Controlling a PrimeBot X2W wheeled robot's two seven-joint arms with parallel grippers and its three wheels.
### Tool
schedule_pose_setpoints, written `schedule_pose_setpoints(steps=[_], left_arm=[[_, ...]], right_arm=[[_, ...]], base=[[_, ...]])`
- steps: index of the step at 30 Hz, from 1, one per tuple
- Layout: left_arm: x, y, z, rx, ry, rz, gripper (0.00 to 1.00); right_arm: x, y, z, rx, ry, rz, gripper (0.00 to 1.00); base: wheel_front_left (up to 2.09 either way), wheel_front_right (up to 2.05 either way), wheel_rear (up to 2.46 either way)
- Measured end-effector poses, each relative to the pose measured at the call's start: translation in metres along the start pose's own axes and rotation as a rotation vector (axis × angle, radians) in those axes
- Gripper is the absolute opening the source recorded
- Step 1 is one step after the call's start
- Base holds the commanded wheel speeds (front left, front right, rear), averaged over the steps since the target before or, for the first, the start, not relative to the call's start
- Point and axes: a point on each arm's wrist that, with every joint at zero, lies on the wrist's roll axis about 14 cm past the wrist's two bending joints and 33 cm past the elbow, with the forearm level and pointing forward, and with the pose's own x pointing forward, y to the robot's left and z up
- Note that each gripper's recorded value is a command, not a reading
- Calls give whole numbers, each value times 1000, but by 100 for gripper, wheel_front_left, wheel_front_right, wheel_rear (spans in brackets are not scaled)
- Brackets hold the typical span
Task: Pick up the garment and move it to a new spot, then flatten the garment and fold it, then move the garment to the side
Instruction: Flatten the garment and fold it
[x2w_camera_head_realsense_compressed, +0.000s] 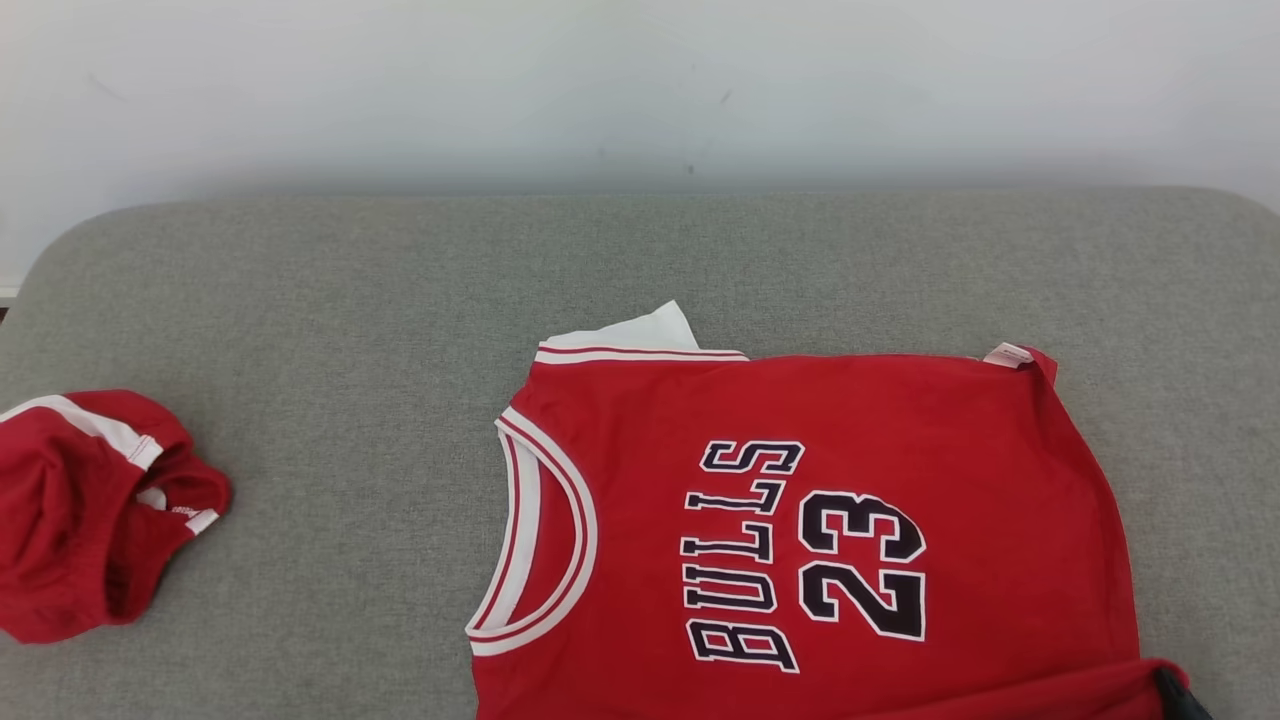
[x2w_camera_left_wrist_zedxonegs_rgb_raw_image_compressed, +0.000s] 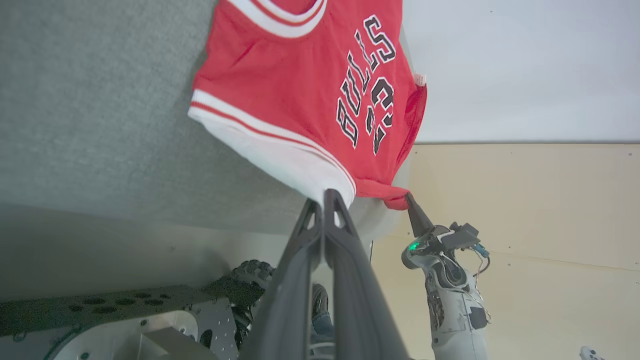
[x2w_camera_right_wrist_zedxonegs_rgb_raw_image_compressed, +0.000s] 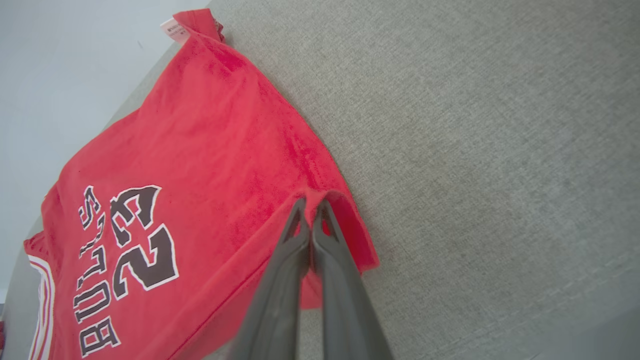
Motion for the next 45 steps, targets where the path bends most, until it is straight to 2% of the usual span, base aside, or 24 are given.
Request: schedule_pose_setpoints(steps=[6, 13, 26, 37, 45], left_arm=[[38, -25, 35, 187, -129, -101, 0], [75, -43, 55, 273, -225, -154, 0], [117, -55, 96, 362, -370, -168, 0], [131, -38, 109, 376, -398, -109, 0], [146, -29, 119, 474, -390, -54, 0]], right_arm=[[2, 18, 15, 25, -68, 59, 0], [9, 30, 19, 28, -95, 87, 0], [34, 40, 29, 19, -162, 89, 0], [45, 41, 42, 4, -231, 75, 0], [60, 50, 41, -17, -233, 83, 0]], base=[[0, 0, 0], [0, 0, 0], [0, 0, 0], [0, 0, 0], [0, 0, 0]])
